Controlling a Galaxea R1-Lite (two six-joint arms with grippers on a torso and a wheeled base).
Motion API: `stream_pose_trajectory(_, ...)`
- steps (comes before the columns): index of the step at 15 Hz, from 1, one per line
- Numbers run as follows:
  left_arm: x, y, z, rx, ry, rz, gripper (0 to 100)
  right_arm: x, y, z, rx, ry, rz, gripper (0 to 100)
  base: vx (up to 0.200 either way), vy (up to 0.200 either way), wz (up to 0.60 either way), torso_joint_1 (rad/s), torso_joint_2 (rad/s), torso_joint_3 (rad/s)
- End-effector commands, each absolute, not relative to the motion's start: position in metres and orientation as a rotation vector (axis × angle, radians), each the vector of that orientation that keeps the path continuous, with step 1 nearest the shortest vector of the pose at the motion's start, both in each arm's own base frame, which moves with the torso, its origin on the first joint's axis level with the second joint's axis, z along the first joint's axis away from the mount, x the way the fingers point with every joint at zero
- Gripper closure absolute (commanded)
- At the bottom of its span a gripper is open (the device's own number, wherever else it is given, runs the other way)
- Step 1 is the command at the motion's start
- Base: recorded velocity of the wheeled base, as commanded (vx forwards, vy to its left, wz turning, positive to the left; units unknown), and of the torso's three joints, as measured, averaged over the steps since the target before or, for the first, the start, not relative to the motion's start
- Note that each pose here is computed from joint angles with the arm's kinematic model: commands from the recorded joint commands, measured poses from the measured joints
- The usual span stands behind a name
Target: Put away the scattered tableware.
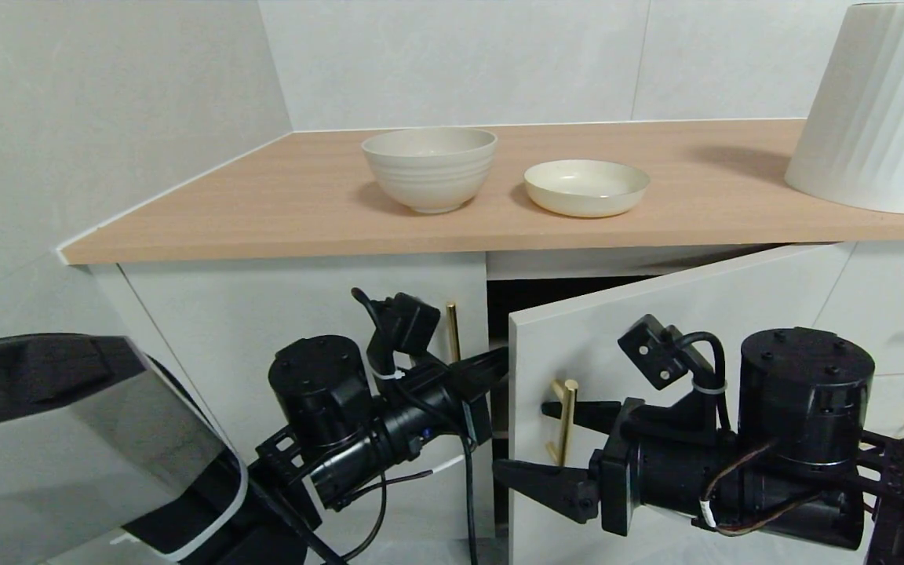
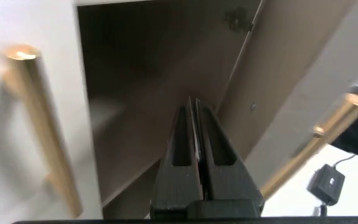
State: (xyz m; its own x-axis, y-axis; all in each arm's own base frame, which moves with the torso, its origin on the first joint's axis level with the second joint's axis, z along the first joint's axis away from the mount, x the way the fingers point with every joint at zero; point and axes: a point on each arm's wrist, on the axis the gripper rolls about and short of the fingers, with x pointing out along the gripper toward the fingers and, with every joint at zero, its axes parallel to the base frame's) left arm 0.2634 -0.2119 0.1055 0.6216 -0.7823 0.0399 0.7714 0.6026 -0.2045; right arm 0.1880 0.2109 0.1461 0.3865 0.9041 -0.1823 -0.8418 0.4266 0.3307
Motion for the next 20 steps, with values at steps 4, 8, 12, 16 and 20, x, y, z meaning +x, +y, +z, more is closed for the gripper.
stream_pose_trajectory(4, 0.261, -0.226, 0.091, -0.209, 0.069, -0.932, 100, 0.185, 0.208, 0.141, 0.187, 0.365, 1.117, 0, 0.000, 0.000, 0.00, 0.000, 0.00, 0.000)
stream_pose_trajectory(8, 0.258, -0.228, 0.091, -0.210, 0.069, -0.943, 100, 0.184, 0.205, 0.140, 0.190, 0.327, 1.097, 0, 0.000, 0.000, 0.00, 0.000, 0.00, 0.000)
stream_pose_trajectory(12, 0.255, -0.232, 0.093, -0.211, 0.064, -0.959, 100, 0.189, 0.199, 0.139, 0.186, 0.319, 1.013, 0, 0.000, 0.000, 0.00, 0.000, 0.00, 0.000)
stream_pose_trajectory(16, 0.253, -0.235, 0.096, -0.213, 0.058, -0.972, 100, 0.197, 0.180, 0.148, 0.164, 0.291, 0.949, 0, 0.000, 0.000, 0.00, 0.000, 0.00, 0.000)
stream_pose_trajectory(20, 0.253, -0.243, 0.105, -0.218, 0.039, -0.994, 100, 0.186, 0.154, 0.158, 0.145, 0.274, 0.885, 0, 0.000, 0.000, 0.00, 0.000, 0.00, 0.000)
